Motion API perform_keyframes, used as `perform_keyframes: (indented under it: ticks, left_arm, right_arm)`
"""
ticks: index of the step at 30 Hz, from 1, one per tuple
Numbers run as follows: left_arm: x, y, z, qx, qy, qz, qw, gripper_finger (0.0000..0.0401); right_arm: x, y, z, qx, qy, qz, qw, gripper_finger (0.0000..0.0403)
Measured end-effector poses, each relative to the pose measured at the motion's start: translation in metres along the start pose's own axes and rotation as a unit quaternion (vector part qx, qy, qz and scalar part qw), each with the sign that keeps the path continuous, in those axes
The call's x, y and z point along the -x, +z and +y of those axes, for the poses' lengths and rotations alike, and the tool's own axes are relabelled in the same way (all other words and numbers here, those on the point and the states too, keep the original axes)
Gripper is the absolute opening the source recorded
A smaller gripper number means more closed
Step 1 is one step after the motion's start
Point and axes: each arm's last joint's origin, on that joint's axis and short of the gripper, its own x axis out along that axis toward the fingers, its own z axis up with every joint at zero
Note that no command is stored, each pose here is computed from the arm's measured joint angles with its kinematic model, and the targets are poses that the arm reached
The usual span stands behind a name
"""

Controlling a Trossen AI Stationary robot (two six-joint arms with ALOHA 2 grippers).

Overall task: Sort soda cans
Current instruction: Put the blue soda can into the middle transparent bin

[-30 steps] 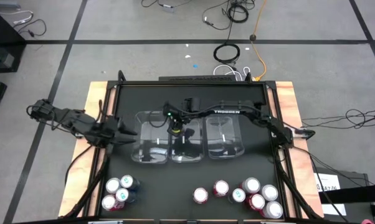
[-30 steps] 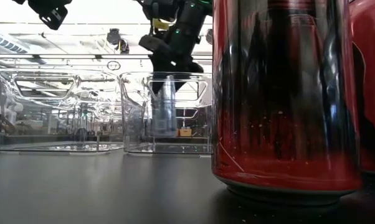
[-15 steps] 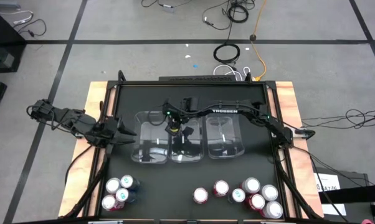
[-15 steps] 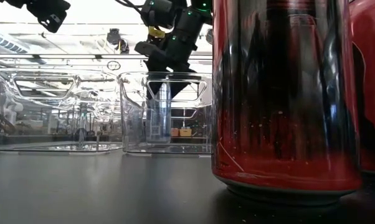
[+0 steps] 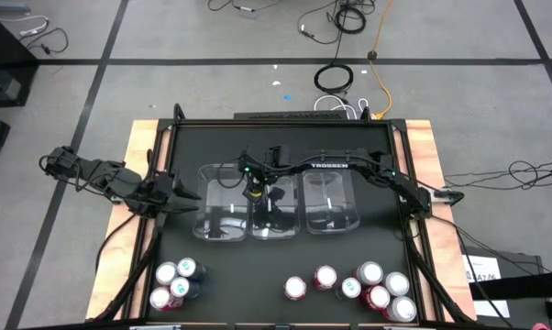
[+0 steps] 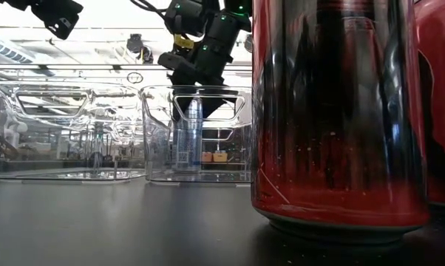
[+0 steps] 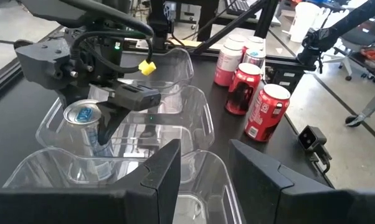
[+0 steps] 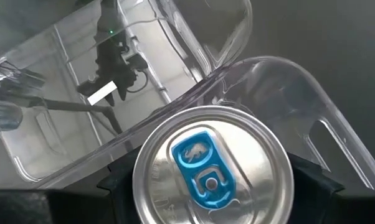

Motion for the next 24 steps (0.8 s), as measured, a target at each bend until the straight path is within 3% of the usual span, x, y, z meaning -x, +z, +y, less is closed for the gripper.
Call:
perform_keyframes:
  ticks: [24]
  left_arm:
    - [0.0000, 0.0000, 0.0000, -0.001, 0.000, 0.000, 1.000, 0.0143]
  right_arm:
    - [0.0001, -0.0012, 0.0020, -0.006, -0.001, 0.001, 1.000, 0.0272]
